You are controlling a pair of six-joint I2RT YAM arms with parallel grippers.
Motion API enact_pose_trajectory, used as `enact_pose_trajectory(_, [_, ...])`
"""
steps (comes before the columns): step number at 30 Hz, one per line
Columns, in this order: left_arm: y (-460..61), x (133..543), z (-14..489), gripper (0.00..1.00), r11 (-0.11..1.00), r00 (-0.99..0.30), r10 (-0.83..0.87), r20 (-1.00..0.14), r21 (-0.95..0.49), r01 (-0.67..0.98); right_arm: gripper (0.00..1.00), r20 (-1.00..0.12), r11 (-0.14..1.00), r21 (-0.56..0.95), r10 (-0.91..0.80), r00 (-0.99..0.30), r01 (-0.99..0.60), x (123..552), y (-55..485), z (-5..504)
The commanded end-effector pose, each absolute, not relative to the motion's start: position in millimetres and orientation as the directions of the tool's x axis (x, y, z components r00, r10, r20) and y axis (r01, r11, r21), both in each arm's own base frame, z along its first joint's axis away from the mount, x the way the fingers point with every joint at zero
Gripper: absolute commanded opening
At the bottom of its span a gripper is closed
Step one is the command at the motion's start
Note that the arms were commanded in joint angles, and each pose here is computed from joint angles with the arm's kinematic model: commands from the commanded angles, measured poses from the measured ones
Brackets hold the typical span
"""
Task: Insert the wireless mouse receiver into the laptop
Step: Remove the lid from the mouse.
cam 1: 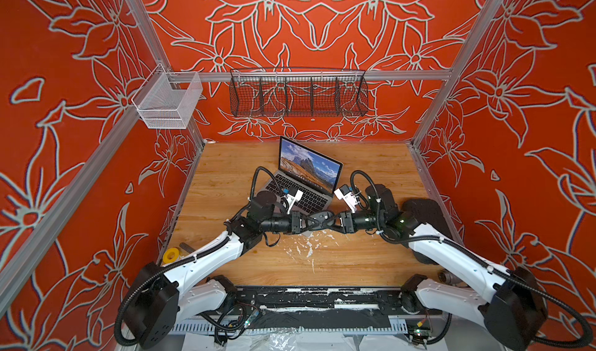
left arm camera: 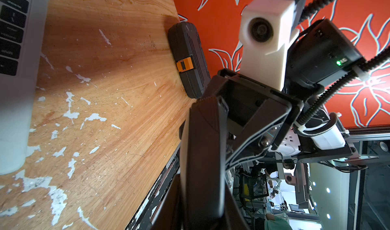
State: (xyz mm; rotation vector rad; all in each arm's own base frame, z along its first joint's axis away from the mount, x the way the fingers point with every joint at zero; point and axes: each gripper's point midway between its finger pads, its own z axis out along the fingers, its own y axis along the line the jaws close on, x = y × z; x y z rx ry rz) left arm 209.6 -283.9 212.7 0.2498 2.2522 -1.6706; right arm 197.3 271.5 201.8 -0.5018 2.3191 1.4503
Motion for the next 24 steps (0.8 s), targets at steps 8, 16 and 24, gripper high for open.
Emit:
enact_pose_trajectory(8, [-285, 206, 227, 0.0, 0.276, -0.922, -0.046, -0.385, -0.892, 0.359, 0.33, -0.497, 0.519, 0.719, -0.079, -0.864, -0.461, 214, 265, 194])
enact_pose_trajectory(16, [-285, 207, 222, 0.0, 0.263, -0.93, -0.056, -0.363, -0.904, 0.337, 0.42, -0.502, 0.506, 0.728, -0.065, -0.862, -0.462, 210, 263, 200])
enact_pose_trajectory(24, [-284, 207, 218, 0.0, 0.278, -0.933, -0.055, -0.357, -0.903, 0.329, 0.5, -0.509, 0.507, 0.722, -0.071, -0.858, -0.471, 207, 261, 202])
